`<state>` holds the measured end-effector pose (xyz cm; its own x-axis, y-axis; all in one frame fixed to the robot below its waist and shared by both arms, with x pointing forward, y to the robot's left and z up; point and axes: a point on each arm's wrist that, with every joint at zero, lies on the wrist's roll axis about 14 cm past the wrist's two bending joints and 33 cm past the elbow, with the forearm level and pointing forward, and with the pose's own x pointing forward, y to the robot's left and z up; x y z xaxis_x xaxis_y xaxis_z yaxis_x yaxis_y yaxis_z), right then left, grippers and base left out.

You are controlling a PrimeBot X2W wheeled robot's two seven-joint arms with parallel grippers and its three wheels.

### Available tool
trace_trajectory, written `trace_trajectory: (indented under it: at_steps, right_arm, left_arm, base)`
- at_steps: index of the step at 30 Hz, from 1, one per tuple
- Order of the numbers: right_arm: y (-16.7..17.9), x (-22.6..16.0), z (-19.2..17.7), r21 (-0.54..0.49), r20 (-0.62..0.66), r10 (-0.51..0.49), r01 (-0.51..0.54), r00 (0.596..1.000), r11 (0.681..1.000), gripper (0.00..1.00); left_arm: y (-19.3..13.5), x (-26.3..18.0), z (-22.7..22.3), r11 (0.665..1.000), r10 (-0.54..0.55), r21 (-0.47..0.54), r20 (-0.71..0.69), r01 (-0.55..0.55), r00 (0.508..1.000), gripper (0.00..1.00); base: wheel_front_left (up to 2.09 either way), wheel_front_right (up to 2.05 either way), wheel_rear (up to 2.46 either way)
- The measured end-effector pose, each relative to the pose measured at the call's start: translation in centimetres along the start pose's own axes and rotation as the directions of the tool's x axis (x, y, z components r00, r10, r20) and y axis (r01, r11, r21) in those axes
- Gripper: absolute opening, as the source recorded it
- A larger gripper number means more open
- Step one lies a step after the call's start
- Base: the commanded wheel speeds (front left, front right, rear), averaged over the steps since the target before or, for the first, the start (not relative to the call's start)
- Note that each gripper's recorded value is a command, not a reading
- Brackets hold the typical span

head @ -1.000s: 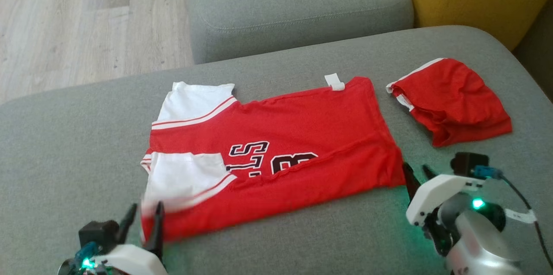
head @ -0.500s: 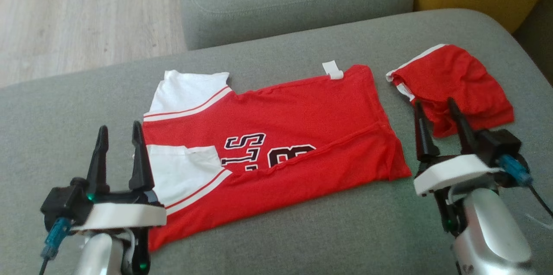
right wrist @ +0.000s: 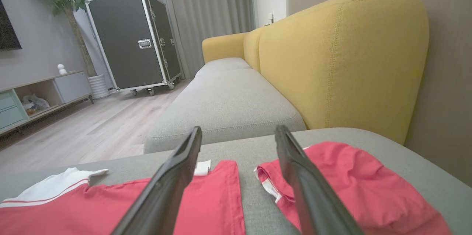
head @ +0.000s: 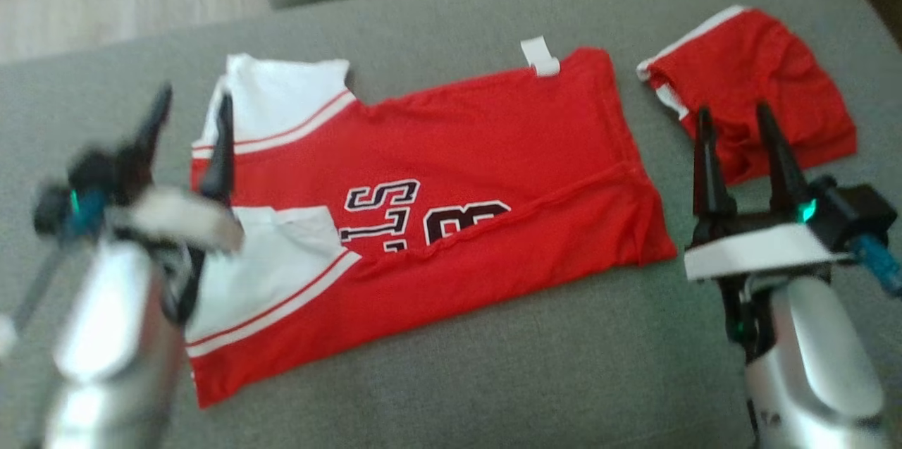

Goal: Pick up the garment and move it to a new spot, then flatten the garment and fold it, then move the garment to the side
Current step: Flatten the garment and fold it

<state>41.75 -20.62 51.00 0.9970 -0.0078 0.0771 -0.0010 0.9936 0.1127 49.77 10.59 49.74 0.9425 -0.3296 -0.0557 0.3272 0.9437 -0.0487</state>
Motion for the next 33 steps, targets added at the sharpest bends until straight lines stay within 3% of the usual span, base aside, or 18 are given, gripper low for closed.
trace_trajectory:
  at_steps: [5, 12, 20, 28, 30, 33]
  right_arm:
    - [0.0, 3.1, 0.6, -0.010, 0.033, 0.013, -0.013, 0.999, 1.000, 1.00]
    - [-1.5, 4.7, -1.1, -0.005, 0.007, -0.018, 0.018, 1.000, 1.000, 1.00]
    - [-3.0, 5.3, -2.8, -0.015, -0.029, -0.050, 0.049, 0.998, 0.999, 1.00]
    - [-3.7, 4.9, -3.0, -0.032, -0.039, -0.068, 0.067, 0.997, 0.997, 1.00]
    - [-3.7, 4.9, -2.8, -0.040, -0.036, -0.067, 0.066, 0.997, 0.997, 1.00]
    - [-3.8, 5.1, -2.5, -0.055, -0.028, -0.067, 0.065, 0.997, 0.996, 1.00]
  left_arm:
    - [2.1, 5.5, -2.1, 0.992, -0.023, 0.118, -0.244, 0.053, 0.970, 1.00]
    - [4.2, 8.5, -8.4, 0.981, -0.028, 0.143, -0.564, 0.131, 0.825, 1.00]
    - [4.9, 10.6, -13.1, 0.977, -0.037, 0.125, -0.692, 0.170, 0.721, 1.00]
    - [4.9, 11.3, -13.9, 0.982, -0.044, 0.094, -0.728, 0.162, 0.684, 0.99]
    - [4.5, 10.9, -14.1, 0.985, -0.060, 0.062, -0.745, 0.158, 0.665, 0.00]
    - [3.6, 10.5, -13.8, 0.986, -0.090, 0.026, -0.747, 0.165, 0.658, 0.00]
  base:
    - [0.00, 0.00, 0.00]
    - [0.00, 0.00, 0.00]
    - [0.00, 0.00, 0.00]
    - [0.00, 0.00, 0.00]
    - [0.00, 0.00, 0.00]
    - [0.00, 0.00, 0.00]
